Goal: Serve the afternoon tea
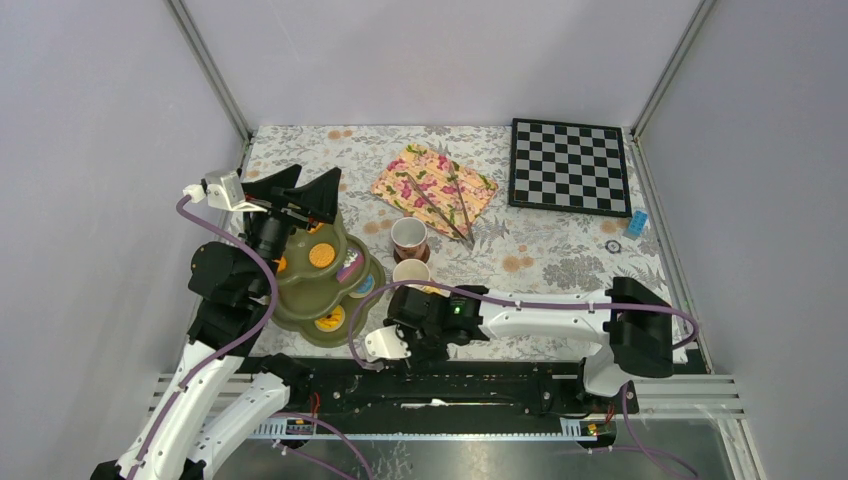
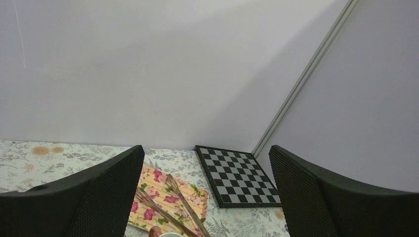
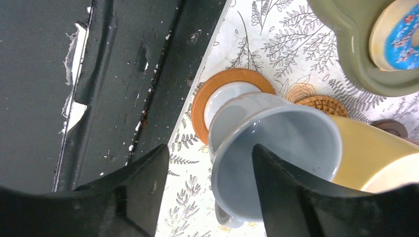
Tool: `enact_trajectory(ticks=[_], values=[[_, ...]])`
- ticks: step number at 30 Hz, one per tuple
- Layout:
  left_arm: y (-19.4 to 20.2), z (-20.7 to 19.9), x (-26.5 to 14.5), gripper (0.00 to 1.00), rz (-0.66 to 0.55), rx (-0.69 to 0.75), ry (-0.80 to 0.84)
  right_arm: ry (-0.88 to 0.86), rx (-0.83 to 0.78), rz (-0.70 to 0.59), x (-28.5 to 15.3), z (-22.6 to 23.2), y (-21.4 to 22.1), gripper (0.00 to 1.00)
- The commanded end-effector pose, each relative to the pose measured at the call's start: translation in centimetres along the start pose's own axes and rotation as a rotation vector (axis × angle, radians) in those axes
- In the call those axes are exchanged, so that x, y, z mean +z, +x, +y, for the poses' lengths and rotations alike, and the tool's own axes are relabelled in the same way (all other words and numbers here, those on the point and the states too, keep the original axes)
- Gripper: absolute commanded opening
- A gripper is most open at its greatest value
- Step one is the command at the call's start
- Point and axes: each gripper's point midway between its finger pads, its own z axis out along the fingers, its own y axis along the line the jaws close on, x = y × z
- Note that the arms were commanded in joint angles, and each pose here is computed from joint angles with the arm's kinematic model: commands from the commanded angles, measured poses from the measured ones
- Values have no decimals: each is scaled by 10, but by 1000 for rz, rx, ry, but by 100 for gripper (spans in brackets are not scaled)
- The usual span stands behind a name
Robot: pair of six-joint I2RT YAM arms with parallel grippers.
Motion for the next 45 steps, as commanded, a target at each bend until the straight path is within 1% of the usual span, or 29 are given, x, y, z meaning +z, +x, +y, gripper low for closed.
enact_trajectory(ticks=[1,3,6,7,8,10,13,14,15,16,17,18,19,20,22,25,28,31,34,40,45], values=[[-12,-6,3,99,-40,12,27,38,17,-78,-29,-10,-22,73],[-12,-6,3,99,-37,12,28,52,26,-101,-37,-12,-26,78],[-10,-7,4,99,-31,13,32,80,42,-141,-52,-17,-33,81],[-9,-7,5,99,-27,13,32,94,48,-159,-59,-19,-37,92],[-8,-7,6,99,-23,14,32,111,59,-177,-66,-21,-40,99],[-7,-8,8,99,-15,14,35,160,87,-217,-84,-28,-45,100],[-5,-11,11,99,4,13,42,314,220,-269,-118,-50,-41,99],[-5,-13,13,99,11,12,44,409,288,-273,-131,-62,-32,100],[-5,-14,15,99,22,12,42,551,400,-283,-149,-78,-22,100],[-7,-16,18,99,34,13,41,744,526,-280,-172,-98,-4,99],[-9,-18,22,99,49,14,43,962,668,-292,-205,-115,17,100],[-12,-22,25,99,60,15,45,1118,765,-279,-233,-123,37,100],[-16,-25,29,99,70,15,48,1224,821,-267,-257,-125,53,100],[-17,-26,30,99,95,17,40,1306,864,-270,-278,-125,63,100],[-28,-31,33,99,94,17,38,1458,902,-335,-319,-122,75,100],[-54,-37,34,99,47,14,28,1654,969,-484,-385,-110,86,100],[-76,-39,31,99,12,12,2,1820,1048,-518,-433,-97,99,100],[-95,-37,27,99,-22,10,-35,1863,1049,-549,-458,-90,101,100],[-112,-34,21,99,-59,7,-72,1859,1028,-628,-471,-86,99,100],[-134,-28,11,99,-118,-1,-131,1887,1008,-702,-492,-80,100,100],[-143,-26,6,99,-142,-5,-153,1894,971,-766,-507,-77,96,99]])
